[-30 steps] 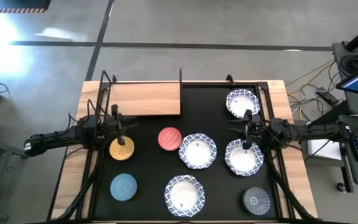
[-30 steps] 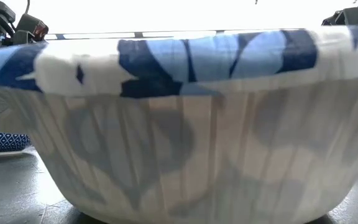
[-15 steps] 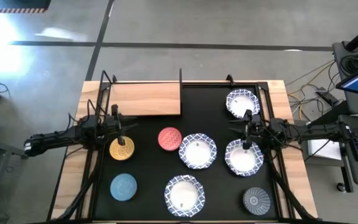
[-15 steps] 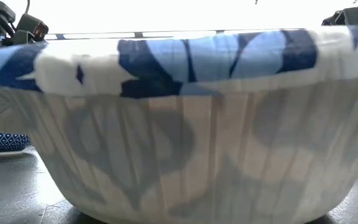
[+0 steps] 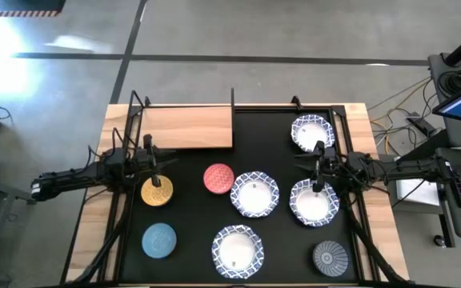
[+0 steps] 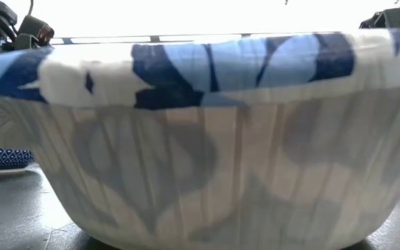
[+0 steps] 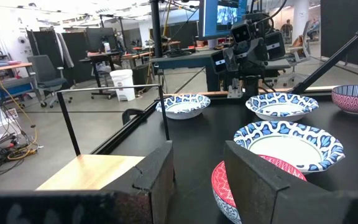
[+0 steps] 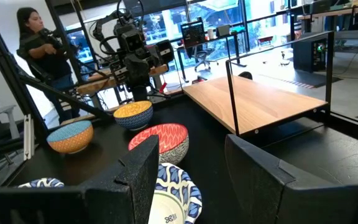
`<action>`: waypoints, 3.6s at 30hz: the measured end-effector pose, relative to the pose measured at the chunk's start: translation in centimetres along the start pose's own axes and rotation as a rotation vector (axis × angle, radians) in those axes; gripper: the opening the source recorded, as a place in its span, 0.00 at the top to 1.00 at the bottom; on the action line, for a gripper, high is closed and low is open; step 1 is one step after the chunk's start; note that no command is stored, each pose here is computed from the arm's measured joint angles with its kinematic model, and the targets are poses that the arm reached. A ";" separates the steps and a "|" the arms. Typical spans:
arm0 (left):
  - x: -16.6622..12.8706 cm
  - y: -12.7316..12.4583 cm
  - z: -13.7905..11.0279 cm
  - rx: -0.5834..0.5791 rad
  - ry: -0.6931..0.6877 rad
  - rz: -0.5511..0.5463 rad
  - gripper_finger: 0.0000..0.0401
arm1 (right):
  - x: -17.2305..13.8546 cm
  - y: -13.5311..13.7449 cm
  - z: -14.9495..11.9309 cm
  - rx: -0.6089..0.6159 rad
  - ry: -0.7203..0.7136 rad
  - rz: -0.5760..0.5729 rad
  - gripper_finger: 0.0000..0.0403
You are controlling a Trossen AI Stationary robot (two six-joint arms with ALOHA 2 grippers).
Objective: Place and stack bowls onto a shelf
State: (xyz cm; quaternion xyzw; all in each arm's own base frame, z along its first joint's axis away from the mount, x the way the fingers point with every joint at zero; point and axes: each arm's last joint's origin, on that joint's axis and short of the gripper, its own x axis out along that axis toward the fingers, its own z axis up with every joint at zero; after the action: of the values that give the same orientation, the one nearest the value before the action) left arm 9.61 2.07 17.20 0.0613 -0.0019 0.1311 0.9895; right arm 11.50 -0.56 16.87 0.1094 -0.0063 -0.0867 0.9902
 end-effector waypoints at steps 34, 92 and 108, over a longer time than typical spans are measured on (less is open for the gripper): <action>0.0 0.0 0.0 0.000 0.000 0.000 0.69 | 0.0 0.0 0.0 0.000 0.001 0.000 0.57; 0.0 0.0 0.0 0.000 0.000 0.000 0.69 | -0.3 -1.2 0.4 0.230 -0.159 -0.411 0.57; 0.0 0.0 0.0 0.000 0.000 0.000 0.68 | -0.3 -0.9 1.3 0.226 -0.226 -0.351 0.57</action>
State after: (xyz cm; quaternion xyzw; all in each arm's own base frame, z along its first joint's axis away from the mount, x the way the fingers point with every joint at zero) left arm 9.61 2.07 17.19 0.0613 -0.0018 0.1310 0.9895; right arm 10.97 -1.64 17.90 0.2085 -0.1075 -0.2682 0.9344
